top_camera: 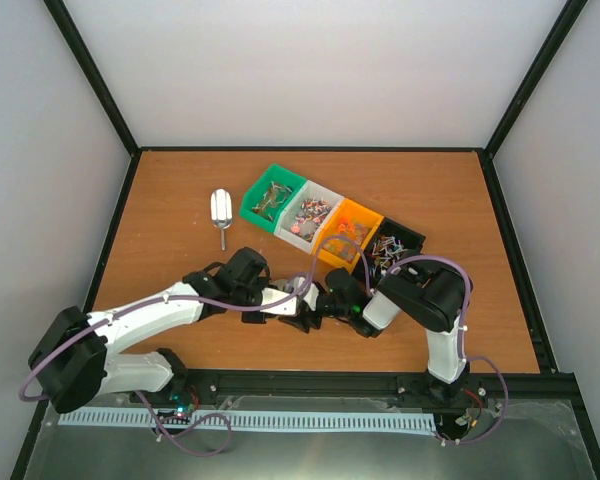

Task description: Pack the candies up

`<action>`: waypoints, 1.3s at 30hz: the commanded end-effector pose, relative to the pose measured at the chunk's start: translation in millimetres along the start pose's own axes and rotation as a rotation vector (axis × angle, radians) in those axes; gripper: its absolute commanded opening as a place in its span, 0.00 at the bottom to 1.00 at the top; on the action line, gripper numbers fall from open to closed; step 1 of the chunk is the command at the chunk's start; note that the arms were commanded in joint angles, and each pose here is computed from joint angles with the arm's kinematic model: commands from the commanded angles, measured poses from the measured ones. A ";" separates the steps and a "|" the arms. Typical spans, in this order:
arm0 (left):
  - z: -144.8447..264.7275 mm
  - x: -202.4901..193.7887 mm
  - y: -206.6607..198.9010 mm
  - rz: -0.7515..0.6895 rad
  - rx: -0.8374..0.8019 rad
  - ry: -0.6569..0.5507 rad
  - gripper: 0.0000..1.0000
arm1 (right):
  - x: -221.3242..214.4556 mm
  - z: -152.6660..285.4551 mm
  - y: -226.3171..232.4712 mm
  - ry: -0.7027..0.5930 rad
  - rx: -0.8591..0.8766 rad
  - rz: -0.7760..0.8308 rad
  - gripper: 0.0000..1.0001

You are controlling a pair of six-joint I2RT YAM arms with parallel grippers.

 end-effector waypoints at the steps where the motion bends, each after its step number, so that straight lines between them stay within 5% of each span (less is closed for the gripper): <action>1: -6.4 -34.8 -13.6 -0.034 -0.002 0.154 0.26 | -18.7 7.4 13.1 0.058 0.040 0.020 0.59; 13: 13.0 -70.8 0.8 0.039 0.047 0.240 0.25 | -26.0 16.6 18.8 0.071 0.044 0.018 0.58; 19: 48.9 -11.5 -19.7 -0.074 0.050 -0.034 0.35 | -22.1 14.5 16.8 0.061 0.038 0.001 0.58; 25: 28.8 4.8 -17.9 0.012 0.002 -0.030 0.38 | -22.5 14.1 16.0 0.063 0.033 -0.003 0.58; 39: -2.6 31.5 -2.6 -0.044 0.046 -0.093 0.38 | -22.9 14.1 15.3 0.070 0.029 -0.010 0.58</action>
Point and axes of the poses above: each gripper's point midway between its finger pads, its own z axis back along the fingers, its own y axis along the line the jaws close on, x = y × z, the point moved 4 cm from there along z, back along the fingers, and after that the axes turned 8 degrees about -z, right-handed, at the moved point
